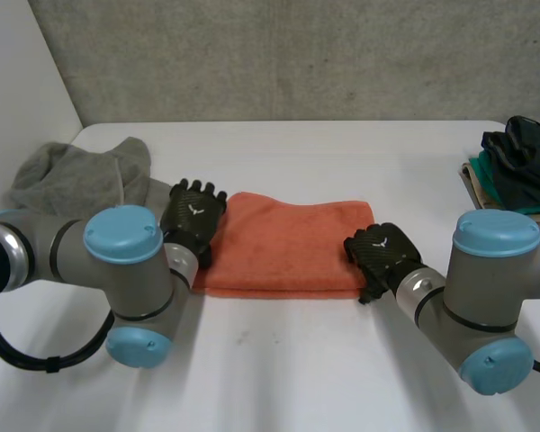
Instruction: Fold the laundry.
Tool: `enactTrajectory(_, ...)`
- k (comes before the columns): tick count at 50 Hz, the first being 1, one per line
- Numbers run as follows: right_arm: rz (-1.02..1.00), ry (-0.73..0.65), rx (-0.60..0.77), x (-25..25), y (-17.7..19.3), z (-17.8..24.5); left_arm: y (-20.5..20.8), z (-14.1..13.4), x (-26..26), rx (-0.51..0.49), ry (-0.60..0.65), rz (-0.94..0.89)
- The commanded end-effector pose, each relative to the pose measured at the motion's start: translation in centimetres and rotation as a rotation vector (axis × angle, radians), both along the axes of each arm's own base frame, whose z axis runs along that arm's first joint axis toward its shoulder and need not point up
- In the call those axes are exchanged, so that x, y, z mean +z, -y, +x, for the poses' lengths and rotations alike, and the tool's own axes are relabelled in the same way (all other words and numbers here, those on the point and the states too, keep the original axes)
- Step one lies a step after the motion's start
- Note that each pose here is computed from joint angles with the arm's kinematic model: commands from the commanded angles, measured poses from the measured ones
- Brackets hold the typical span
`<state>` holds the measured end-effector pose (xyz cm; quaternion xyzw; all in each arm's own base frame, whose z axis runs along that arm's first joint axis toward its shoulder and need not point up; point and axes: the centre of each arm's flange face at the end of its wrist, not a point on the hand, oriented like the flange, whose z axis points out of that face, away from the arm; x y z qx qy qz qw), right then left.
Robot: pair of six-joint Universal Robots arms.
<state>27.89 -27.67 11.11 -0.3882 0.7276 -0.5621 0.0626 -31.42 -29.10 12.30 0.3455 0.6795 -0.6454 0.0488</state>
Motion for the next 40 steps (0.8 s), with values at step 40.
enactTrajectory(40, -0.368, -0.208, 0.644, 3.3, -10.9, 6.4, -4.4, 1.1, 9.2, -0.017, -0.188, -0.112)
